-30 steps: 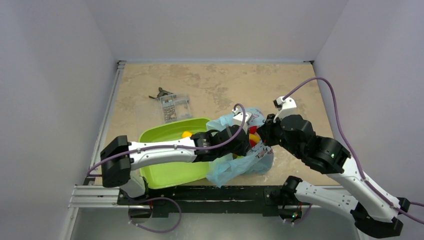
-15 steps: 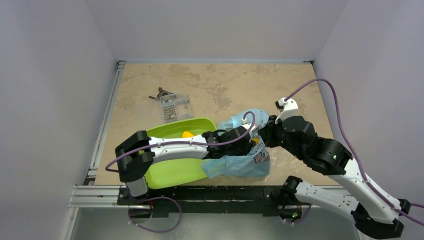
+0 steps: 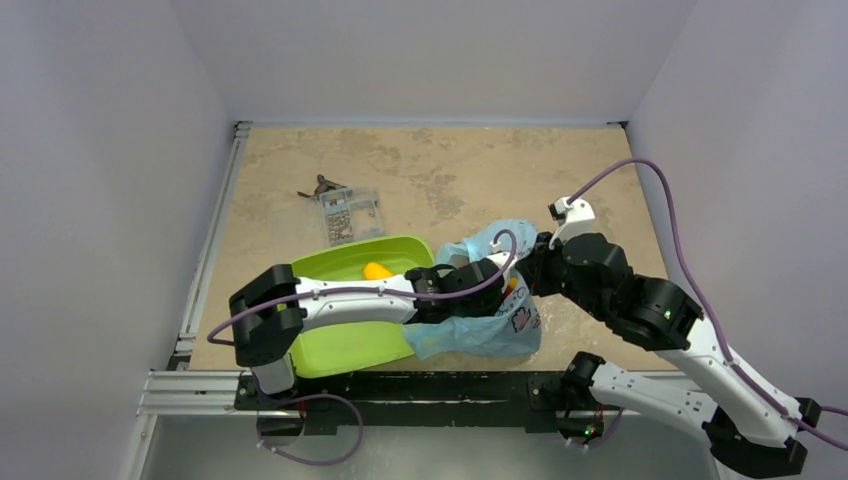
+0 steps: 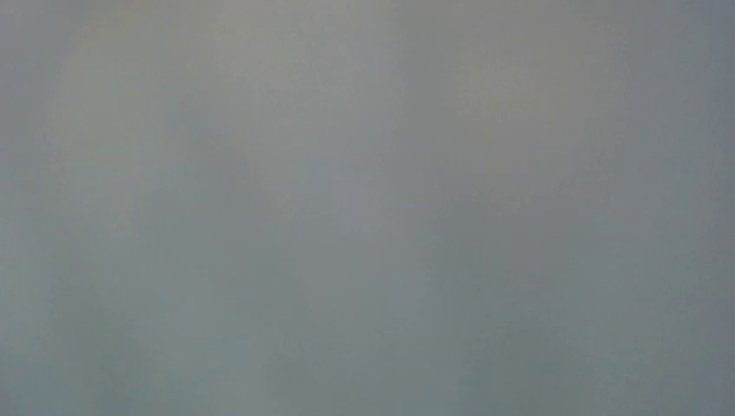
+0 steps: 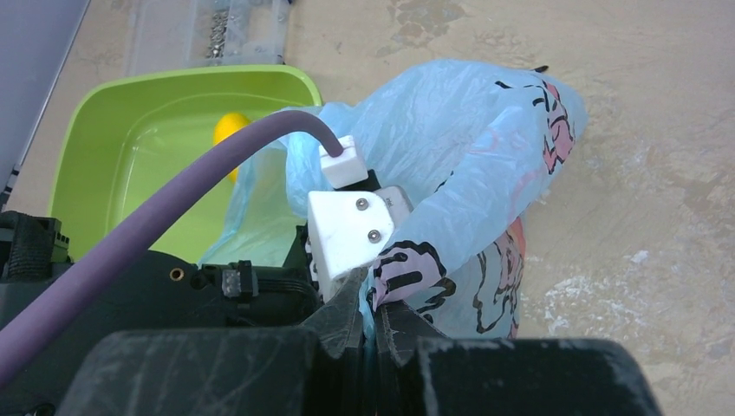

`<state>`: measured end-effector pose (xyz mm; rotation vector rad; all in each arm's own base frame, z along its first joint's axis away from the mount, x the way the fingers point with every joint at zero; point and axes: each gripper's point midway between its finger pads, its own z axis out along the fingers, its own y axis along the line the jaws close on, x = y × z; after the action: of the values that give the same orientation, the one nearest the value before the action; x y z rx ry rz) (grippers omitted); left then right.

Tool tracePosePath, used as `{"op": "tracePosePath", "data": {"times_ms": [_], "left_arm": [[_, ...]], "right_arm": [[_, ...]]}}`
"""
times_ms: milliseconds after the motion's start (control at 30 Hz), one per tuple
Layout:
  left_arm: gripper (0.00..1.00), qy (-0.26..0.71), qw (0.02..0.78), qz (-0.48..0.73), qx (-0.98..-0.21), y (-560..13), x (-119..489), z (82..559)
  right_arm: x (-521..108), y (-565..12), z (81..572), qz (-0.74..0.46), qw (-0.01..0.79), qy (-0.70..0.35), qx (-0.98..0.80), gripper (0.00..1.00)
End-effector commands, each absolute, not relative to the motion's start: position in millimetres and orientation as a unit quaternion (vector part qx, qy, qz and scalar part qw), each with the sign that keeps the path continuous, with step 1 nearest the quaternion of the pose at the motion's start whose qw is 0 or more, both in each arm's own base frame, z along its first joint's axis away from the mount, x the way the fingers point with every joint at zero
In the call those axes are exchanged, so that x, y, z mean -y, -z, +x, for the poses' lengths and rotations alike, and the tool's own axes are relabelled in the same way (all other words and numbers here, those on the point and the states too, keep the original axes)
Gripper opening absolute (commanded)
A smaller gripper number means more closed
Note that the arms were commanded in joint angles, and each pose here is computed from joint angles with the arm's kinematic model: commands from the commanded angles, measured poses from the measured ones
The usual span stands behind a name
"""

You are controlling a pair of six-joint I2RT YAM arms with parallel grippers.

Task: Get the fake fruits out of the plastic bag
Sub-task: Take out the fake fruit from the plastic bag.

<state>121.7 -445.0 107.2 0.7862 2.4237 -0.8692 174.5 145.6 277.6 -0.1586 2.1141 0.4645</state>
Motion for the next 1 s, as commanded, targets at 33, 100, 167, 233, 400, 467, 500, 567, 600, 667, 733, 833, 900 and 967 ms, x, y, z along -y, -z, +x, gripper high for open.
{"op": "tracePosePath", "data": {"times_ms": [33, 100, 167, 233, 400, 467, 500, 567, 600, 667, 733, 833, 900, 967], "left_arm": [[0.76, 0.23, 0.18, 0.295, -0.91, -52.3, 408.7, 102.4], [0.74, 0.227, 0.201, 0.288, -0.909, -51.7, 403.6, 104.0], [0.72, 0.227, 0.223, 0.282, -0.905, -52.6, 398.8, 105.5], [0.72, 0.217, 0.253, 0.27, -0.903, -56.1, 392.9, 110.7], [0.72, 0.212, 0.294, 0.25, -0.898, -67.0, 387.9, 120.4], [0.73, 0.218, 0.286, 0.264, -0.895, -66.6, 392.7, 117.3], [0.73, 0.214, 0.277, 0.272, -0.897, -63.6, 394.4, 114.9], [0.75, 0.204, 0.256, 0.279, -0.903, -50.9, 397.2, 110.3], [0.76, 0.204, 0.249, 0.278, -0.905, -46.5, 399.2, 108.7], [0.76, 0.206, 0.244, 0.279, -0.906, -38.9, 404.8, 107.6], [0.73, 0.202, 0.241, 0.288, -0.905, -33.2, 410.3, 108.8], [0.63, 0.194, 0.245, 0.3, -0.901, -30.6, 417.4, 113.0], [0.57, 0.194, 0.249, 0.31, -0.897, -35.9, 425.0, 115.8], [0.48, 0.191, 0.257, 0.321, -0.891, -44.3, 430.4, 119.6]], "right_arm": [[-147.2, -277.9, 175.8, -0.055, 0.473, -0.199, -0.856, 0.0], [-142.3, -272.7, 177.2, -0.044, 0.473, -0.188, -0.86, 0.0], [-137.1, -264.4, 178.5, -0.029, 0.471, -0.175, -0.864, 0.0], [-134.6, -255.5, 178.7, -0.016, 0.465, -0.167, -0.869, 0.0], [-143.2, -244.0, 176.6, -0.014, 0.454, -0.187, -0.871, 0.0], [-143.7, -242.2, 176.2, -0.015, 0.452, -0.188, -0.872, 0.0], [-143.0, -241.5, 176.2, -0.015, 0.452, -0.185, -0.873, 0.0], [-141.6, -242.0, 176.0, -0.015, 0.452, -0.182, -0.873, 0.0], [-141.0, -242.9, 176.0, -0.015, 0.452, -0.181, -0.873, 0.0], [-139.9, -245.6, 176.4, -0.014, 0.457, -0.181, -0.871, 0.0], [-137.9, -247.3, 177.4, -0.01, 0.462, -0.18, -0.869, 0.0], [-134.1, -247.6, 178.5, -0.004, 0.467, -0.174, -0.867, 0.0], [-132.2, -246.4, 179.7, 0.0, 0.469, -0.169, -0.867, 0.0], [-128.6, -245.1, 180.8, 0.007, 0.472, -0.162, -0.866, 0.0]]}}
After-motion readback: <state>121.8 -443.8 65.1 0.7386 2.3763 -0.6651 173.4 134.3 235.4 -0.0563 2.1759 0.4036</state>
